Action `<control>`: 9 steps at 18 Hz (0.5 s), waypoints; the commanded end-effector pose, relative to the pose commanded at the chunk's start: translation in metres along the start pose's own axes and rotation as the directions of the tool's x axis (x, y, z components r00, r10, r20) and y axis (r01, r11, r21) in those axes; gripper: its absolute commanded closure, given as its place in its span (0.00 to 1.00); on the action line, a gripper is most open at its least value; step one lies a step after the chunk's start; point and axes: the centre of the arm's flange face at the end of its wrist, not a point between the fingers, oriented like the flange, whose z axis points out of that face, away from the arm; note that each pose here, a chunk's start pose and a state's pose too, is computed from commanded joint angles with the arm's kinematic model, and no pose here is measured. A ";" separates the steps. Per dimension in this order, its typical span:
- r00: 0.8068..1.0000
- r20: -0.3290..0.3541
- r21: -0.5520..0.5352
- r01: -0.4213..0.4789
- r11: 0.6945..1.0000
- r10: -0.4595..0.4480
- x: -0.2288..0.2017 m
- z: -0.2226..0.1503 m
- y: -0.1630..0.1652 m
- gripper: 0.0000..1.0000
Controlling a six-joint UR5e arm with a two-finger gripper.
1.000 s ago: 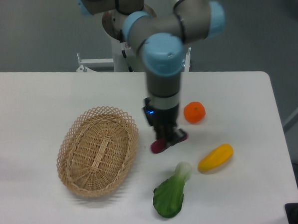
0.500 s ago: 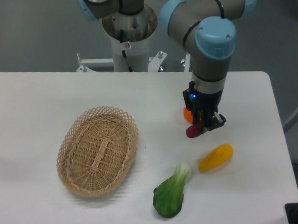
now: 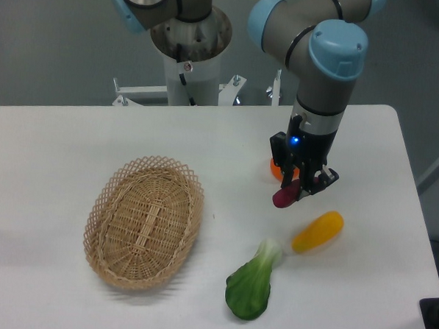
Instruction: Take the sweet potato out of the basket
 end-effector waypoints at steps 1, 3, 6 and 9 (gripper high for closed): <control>1.000 0.000 -0.001 -0.001 1.000 0.001 0.000 0.000 -0.001 0.74; 1.000 0.000 -0.001 -0.001 1.000 0.001 0.000 0.000 -0.001 0.74; 1.000 0.001 -0.004 -0.003 1.000 0.003 0.000 0.000 -0.001 0.74; 1.000 0.004 -0.001 -0.002 1.000 0.002 0.000 -0.001 -0.001 0.74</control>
